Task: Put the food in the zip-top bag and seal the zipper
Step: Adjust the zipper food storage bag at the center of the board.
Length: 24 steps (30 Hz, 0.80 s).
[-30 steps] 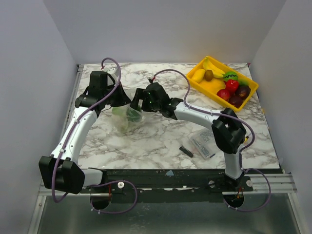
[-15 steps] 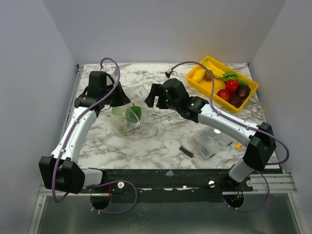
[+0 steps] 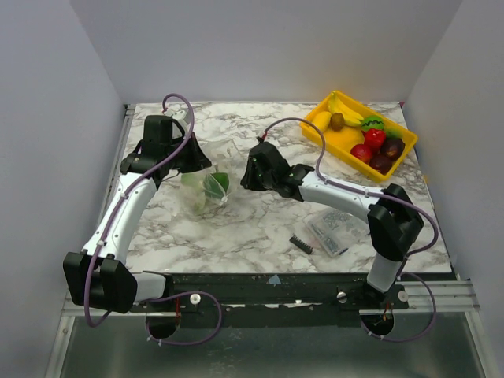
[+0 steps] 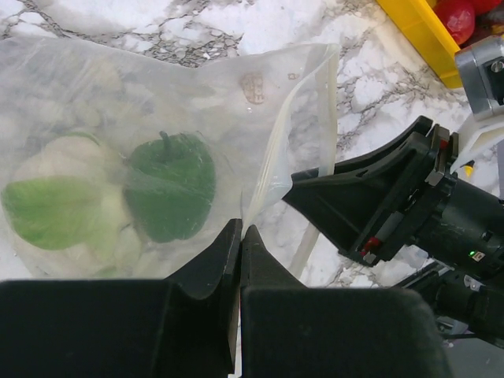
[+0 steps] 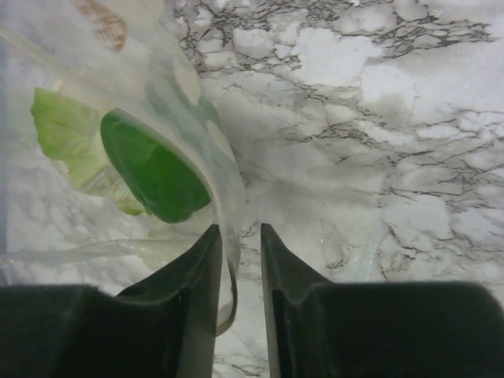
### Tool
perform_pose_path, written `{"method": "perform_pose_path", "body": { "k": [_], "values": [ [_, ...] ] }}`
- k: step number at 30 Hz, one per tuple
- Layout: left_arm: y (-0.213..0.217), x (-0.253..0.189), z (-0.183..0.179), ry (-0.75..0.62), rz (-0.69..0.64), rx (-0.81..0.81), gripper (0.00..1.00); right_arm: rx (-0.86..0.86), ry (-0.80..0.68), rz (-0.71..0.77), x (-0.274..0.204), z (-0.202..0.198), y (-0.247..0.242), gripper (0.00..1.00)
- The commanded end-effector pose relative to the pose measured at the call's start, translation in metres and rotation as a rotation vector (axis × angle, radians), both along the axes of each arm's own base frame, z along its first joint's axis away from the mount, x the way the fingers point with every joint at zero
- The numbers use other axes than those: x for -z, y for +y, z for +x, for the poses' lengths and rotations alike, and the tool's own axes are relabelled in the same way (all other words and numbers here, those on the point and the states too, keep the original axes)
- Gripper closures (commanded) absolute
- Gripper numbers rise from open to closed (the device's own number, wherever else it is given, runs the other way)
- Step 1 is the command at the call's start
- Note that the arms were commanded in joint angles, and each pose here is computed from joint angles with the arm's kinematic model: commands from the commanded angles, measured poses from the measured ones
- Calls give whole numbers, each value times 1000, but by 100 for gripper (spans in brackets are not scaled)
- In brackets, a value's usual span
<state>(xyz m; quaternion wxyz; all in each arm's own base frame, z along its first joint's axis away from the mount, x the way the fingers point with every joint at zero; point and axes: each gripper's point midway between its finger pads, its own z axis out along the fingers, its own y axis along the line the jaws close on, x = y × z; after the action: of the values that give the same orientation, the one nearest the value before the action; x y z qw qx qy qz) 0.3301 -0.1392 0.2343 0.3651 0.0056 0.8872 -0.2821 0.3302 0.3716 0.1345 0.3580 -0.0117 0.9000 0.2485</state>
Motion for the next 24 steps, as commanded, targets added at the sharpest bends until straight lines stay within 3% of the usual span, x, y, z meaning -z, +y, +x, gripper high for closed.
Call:
{"method": "perform_pose_path", "body": {
  "k": [1,3,4,9,14,19,21,24],
  "values": [
    [-9,-10,-7,35,-96,-3,100,-71,-45,113,-53,-2,26,82],
    [-13,-23,-19,89,-169,-48,100,-74,-57,123,-82,-3,24,97],
    [-16,-32,-26,104,-225,-68,100,-86,-54,117,-93,-4,25,99],
    [-16,-81,-63,75,-467,-187,100,-175,-51,110,-150,-15,29,100],
    [-20,-44,-69,185,-696,-316,100,-260,-47,155,-154,-19,46,100],
    [-29,28,-61,399,-685,-351,100,-262,-36,63,-93,6,64,99],
    [-31,29,-61,412,-679,-330,100,-249,-14,13,-74,15,67,100],
    [-28,10,-61,347,-677,-323,100,-269,-19,36,-84,14,74,100]
  ]
}}
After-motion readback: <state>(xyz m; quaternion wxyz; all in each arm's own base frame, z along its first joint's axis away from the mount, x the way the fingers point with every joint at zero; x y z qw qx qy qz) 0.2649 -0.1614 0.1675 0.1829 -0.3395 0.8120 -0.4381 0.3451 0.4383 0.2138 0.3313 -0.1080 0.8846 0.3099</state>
